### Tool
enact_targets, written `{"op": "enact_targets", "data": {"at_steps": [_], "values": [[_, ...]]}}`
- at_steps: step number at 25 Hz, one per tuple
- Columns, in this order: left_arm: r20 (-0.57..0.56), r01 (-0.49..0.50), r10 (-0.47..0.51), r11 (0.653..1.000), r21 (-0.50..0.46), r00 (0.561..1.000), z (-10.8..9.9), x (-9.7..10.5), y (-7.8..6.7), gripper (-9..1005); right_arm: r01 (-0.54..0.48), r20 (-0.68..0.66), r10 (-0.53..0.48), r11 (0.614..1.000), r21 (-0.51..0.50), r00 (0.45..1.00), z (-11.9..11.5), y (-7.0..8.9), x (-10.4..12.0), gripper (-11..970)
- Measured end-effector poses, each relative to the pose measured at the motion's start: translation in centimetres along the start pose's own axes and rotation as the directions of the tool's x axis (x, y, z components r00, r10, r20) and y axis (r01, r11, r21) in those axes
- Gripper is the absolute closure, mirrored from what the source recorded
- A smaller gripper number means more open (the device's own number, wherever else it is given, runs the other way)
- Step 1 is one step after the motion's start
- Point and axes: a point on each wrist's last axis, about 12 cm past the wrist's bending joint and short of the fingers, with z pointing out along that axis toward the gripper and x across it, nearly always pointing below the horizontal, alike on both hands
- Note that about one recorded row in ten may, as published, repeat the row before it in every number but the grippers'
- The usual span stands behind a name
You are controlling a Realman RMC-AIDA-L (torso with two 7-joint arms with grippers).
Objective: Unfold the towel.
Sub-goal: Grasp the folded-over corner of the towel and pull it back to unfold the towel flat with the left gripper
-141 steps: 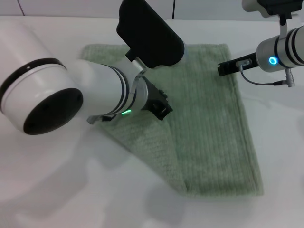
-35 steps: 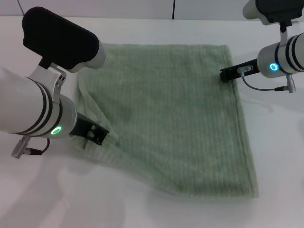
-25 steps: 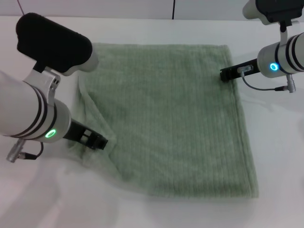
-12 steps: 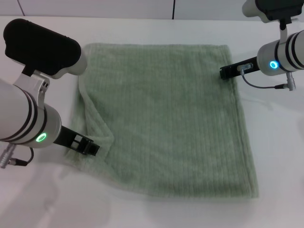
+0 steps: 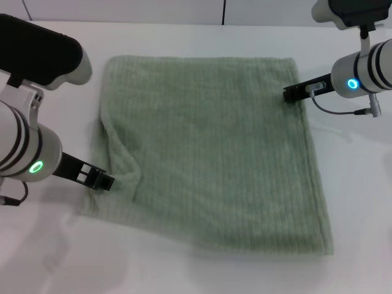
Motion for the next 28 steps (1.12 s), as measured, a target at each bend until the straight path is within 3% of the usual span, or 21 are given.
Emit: {"op": "enact_targets", "data": {"at_steps": [14,28], "values": [[-0.069,0.020,-0.022,1.000,-0.016,0.997,0.1,1.4,0.7,298,0.000,0.000,0.000,1.000,-0.003,1.000,0.0,0.1,0.0,960],[-0.067,0.054,-0.056,0.998,-0.032,0.996,-0.6,2.0,1.5,298,0.004,0.008,-0.004,1.000,-0.002,1.000,0.0,0.2,-0.2,960]]}}
